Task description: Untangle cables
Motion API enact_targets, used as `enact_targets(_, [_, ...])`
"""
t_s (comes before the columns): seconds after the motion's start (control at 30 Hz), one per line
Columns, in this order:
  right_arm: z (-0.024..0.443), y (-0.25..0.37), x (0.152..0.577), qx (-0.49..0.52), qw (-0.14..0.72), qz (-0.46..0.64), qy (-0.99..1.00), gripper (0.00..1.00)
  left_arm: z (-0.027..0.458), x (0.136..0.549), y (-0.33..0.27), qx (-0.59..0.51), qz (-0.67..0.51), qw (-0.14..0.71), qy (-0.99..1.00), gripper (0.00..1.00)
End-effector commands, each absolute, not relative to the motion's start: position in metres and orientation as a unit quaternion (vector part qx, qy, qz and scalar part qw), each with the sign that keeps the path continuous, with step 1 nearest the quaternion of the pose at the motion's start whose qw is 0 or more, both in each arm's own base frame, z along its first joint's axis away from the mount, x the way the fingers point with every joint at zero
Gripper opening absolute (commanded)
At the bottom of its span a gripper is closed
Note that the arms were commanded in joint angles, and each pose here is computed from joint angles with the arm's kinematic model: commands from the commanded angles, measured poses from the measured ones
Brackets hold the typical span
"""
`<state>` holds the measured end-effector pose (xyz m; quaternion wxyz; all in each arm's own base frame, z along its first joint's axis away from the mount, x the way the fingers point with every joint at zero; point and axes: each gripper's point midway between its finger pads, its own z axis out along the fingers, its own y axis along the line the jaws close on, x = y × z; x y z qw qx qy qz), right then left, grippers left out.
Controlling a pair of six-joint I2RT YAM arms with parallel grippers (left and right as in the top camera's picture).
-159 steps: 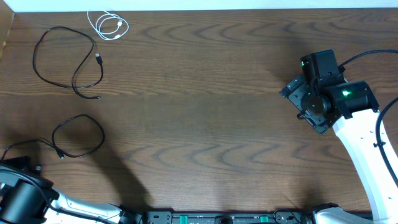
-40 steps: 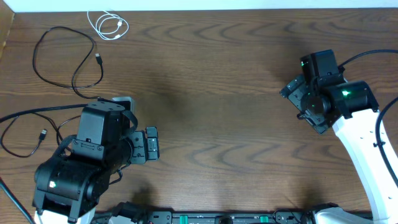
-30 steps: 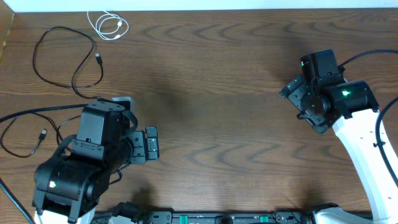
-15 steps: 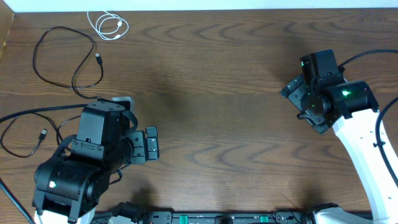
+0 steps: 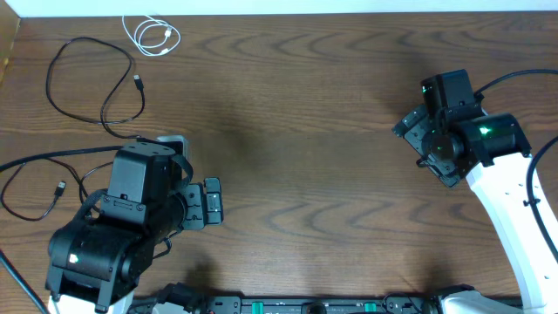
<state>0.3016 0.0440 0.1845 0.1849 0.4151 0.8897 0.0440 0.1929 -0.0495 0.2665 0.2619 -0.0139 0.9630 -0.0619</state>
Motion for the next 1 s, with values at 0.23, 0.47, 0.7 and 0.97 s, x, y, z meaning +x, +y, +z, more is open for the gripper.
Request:
enact_targets(0.23, [0.185, 0.039, 0.301, 0.41, 0.193, 0.03, 0.891, 0.99, 0.263, 0.192, -0.048, -0.014, -0.057, 0.258, 0.965, 0.98])
enact_targets(0.47, [0.185, 0.035, 0.298, 0.412, 0.194, 0.017, 0.89, 0.99, 0.263, 0.192, -0.048, -0.014, -0.057, 0.257, 0.965, 0.98])
enact_targets(0.7, [0.186, 0.026, 0.297, 0.367, 0.203, -0.015, 0.908, 0.99, 0.263, 0.192, -0.048, -0.014, -0.057, 0.258, 0.964, 0.98])
enact_targets(0.97, [0.183, 0.022, 0.287, 0.283, 0.185, -0.05, 0.94, 0.99, 0.263, 0.192, -0.048, -0.014, -0.057, 0.257, 0.965, 0.98])
